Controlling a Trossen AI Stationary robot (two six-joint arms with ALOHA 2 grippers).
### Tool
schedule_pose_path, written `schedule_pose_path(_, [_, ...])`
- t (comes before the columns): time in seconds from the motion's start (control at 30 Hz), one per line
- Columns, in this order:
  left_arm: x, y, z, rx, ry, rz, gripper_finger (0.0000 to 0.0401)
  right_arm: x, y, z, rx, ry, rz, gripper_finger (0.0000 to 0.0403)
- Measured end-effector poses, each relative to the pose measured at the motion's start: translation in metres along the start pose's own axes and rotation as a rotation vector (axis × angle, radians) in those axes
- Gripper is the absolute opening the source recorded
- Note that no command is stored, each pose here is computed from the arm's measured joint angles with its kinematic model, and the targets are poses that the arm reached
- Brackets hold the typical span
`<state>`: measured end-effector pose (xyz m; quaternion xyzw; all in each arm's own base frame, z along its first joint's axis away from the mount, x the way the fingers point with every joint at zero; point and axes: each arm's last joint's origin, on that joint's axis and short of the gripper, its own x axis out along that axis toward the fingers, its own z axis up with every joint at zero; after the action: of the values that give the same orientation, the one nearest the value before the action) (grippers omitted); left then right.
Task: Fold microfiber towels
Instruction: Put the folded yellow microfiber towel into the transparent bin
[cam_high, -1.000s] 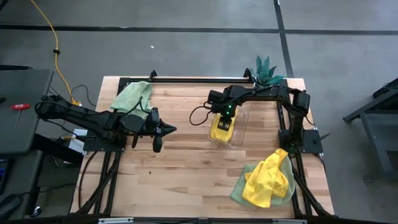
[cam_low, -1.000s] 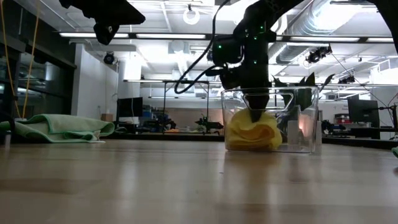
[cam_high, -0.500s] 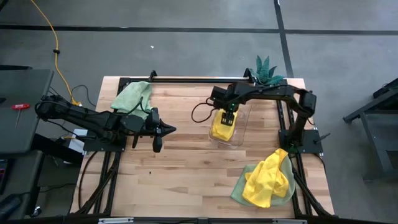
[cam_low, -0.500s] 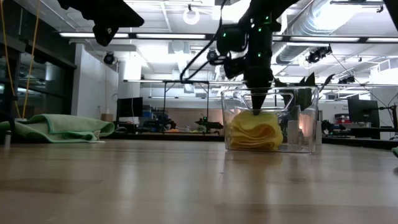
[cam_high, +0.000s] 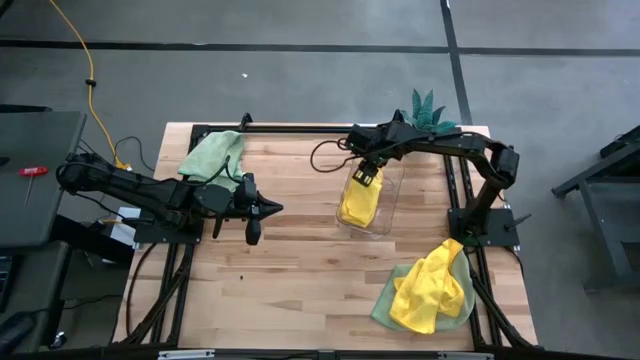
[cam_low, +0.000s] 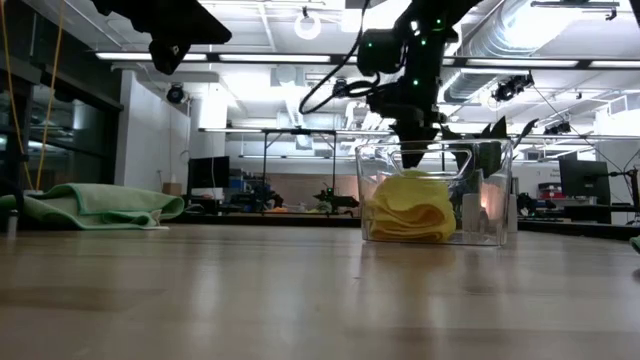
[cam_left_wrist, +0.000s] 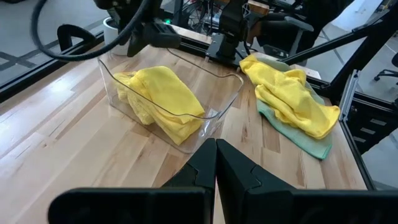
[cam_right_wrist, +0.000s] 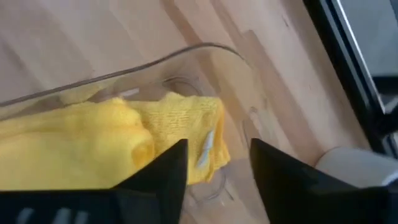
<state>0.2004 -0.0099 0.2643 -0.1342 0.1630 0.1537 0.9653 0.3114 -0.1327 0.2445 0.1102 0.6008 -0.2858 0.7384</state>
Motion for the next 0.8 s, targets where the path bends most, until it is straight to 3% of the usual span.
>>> schedule_pose_path(0.2, [0.000,0.000,0.000,-0.001,0.000,0.000,0.0000,0.017,0.002,-0.006,0.074,0.058,0.033,0.0013])
schedule_pose_path(0.43, [0.000,0.000,0.000,0.000,0.000,0.000,0.0000,0.038,0.006,-0.022,0.133,0.112,0.034,0.0003])
schedule_pose_path(0.8, [0.000,0.000,0.000,-0.003,0.000,0.000,0.0000,0.032,0.039,-0.025,0.112,0.078,0.118,0.0000])
